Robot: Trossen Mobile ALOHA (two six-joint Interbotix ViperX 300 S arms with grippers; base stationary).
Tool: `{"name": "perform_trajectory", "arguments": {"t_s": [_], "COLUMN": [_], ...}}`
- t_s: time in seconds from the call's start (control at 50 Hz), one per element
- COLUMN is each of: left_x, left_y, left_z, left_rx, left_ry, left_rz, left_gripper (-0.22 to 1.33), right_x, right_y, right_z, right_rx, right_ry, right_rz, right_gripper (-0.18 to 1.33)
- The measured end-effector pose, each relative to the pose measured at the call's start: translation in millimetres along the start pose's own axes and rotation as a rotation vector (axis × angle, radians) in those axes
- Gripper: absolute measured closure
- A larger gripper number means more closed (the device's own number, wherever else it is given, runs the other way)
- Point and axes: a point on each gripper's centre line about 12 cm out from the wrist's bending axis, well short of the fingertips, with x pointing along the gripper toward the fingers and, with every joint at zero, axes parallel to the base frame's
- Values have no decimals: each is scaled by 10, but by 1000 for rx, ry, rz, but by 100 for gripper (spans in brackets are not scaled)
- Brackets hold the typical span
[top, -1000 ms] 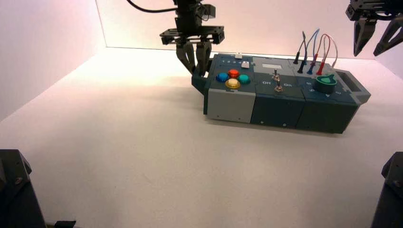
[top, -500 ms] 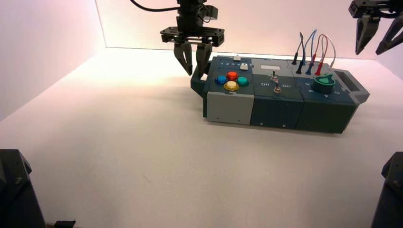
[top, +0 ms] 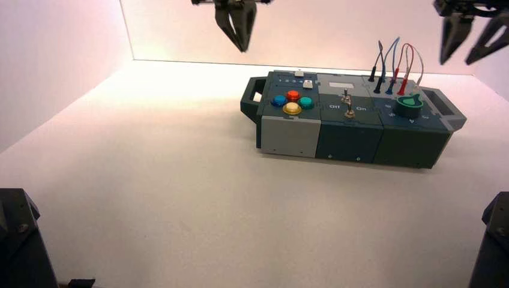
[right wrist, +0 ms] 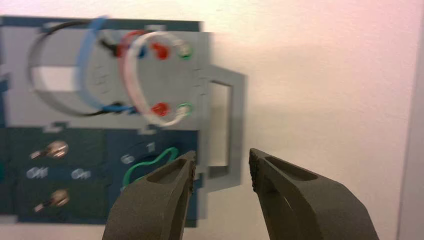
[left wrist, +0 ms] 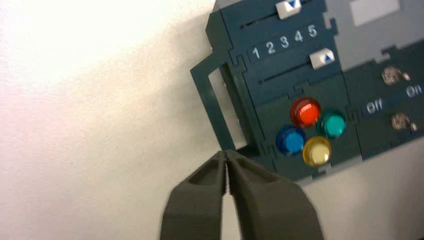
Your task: Move the box to the right.
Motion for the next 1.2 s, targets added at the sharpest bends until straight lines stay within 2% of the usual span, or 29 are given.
{"name": "perform_trajectory", "arguments": {"t_s": [0.02, 0.06, 0.08, 0.26, 0.4, 0.68, 0.88, 1.2], "left_x": [-44, -60, -97, -160, -145, -134, -75, -76], "left_y": [-3, -3, -10, 5, 0, -16, -20, -14], "left_z": [-21, -23, -38, -123, -142, -140, -200, -209], "left_rx": [10, 14, 30, 98, 130, 147, 163, 163], "left_ry": [-5, -8, -12, 6, 12, 4, 17, 24], "left_rz": [-2, -2, -1, -1, -2, -22, -27, -28], "left_gripper": [128, 128, 128, 128, 128, 128, 128, 128], "right_x": [-18, -21, -42, -90, -118, -178, -197, -239], "right_y": [58, 78, 108, 160, 194, 216, 223, 223], "right_z": [-11, -22, -26, -115, -153, -180, -190, -177], "right_rx": [-17, -20, -29, -54, -78, -83, -81, -79], "right_ry": [-5, -4, -12, -21, -34, -73, -95, -118], "right_rz": [8, 12, 17, 24, 29, 35, 39, 41], "right_gripper": [7, 7, 7, 13, 18, 18, 18, 18]}}
